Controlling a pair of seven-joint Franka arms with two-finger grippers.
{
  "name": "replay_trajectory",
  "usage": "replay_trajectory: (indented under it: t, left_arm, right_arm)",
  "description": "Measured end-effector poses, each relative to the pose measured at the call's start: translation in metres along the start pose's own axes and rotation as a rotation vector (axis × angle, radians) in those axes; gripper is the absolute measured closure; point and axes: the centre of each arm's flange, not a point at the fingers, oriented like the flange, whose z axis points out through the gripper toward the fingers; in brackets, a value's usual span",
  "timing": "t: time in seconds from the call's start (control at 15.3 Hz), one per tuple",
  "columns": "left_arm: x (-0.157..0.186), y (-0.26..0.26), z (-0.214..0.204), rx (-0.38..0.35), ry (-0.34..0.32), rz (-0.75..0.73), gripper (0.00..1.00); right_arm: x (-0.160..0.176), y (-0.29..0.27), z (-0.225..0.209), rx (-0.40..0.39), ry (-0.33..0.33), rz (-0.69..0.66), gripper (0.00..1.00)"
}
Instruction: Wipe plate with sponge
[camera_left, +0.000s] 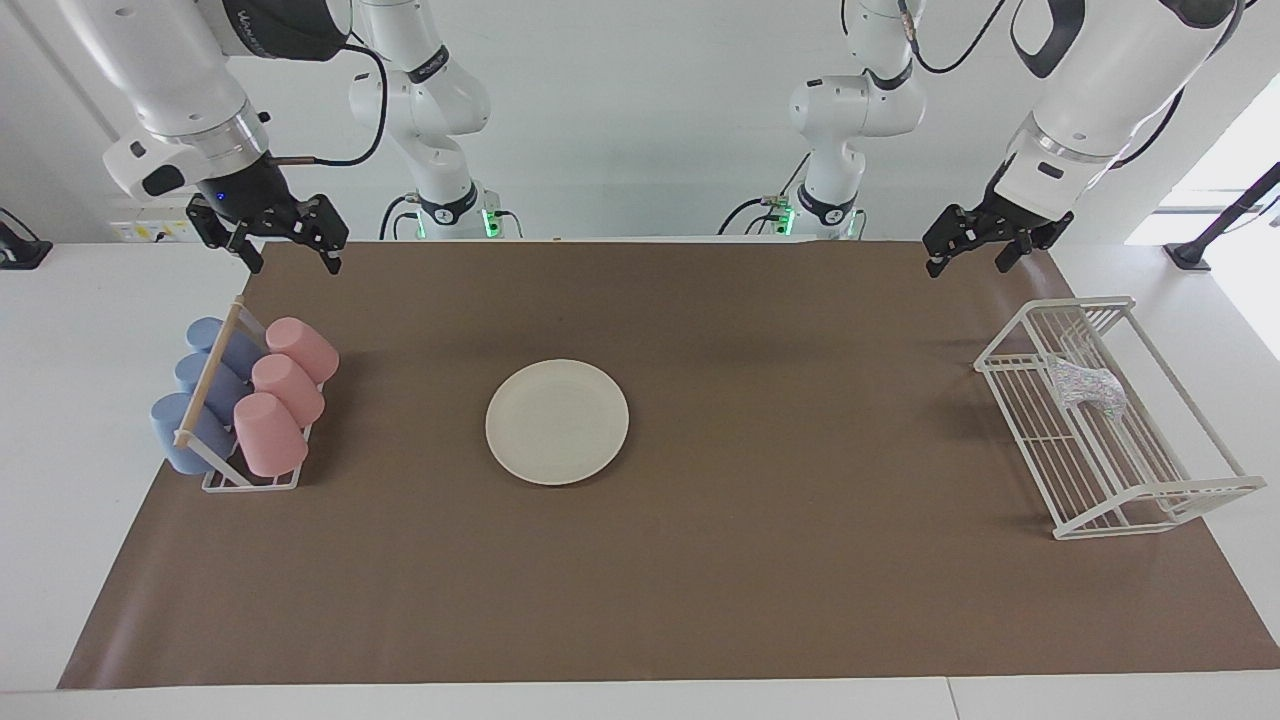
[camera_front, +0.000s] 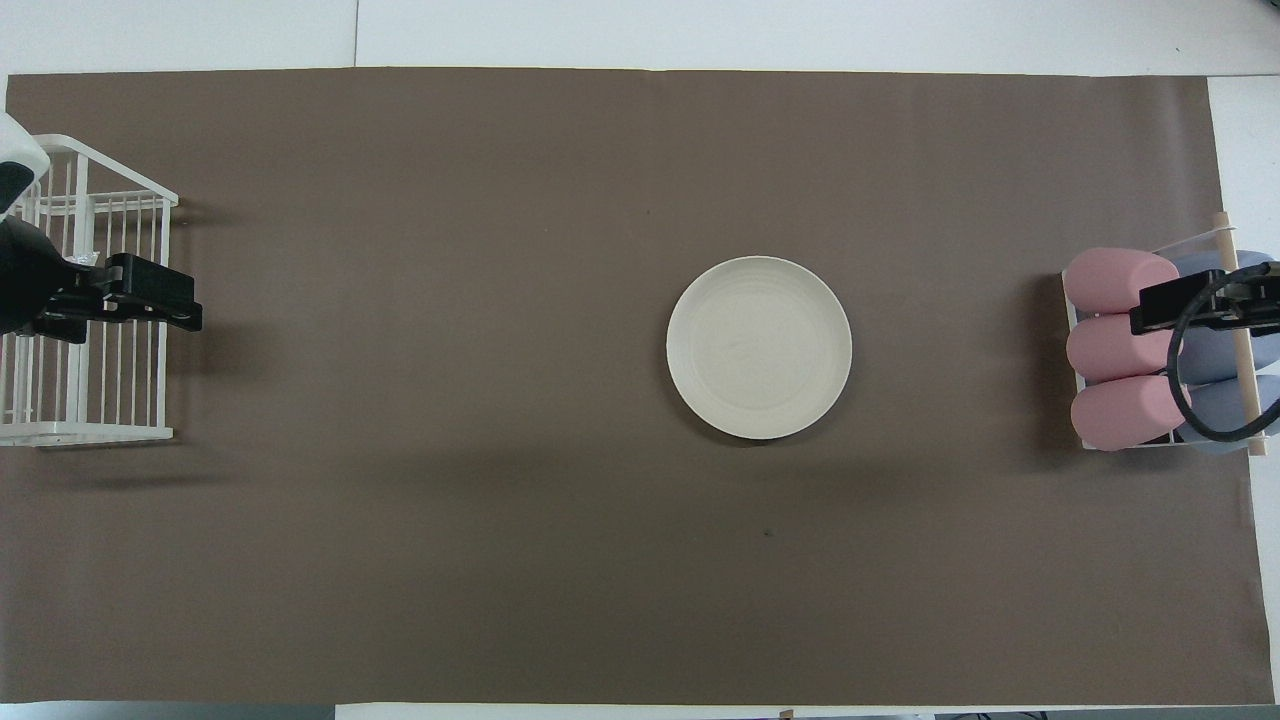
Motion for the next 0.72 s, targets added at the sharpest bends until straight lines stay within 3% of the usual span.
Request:
replay_trajectory:
  t: [0.46,0.72]
  left_arm:
    - [0.0014,-0.0085,-0.0005,-0.001,0.003,-0.027,0.00]
    - [0.0029,-0.0085,0.0033,0.016,0.009,-0.154,0.00]
  right_arm:
    - [0.0004,0.0000,-0.0004,0.000,0.003,0.000,0.00]
    - [0.0004,0.0000,-0.0003,0.000,0.003,0.000,0.00]
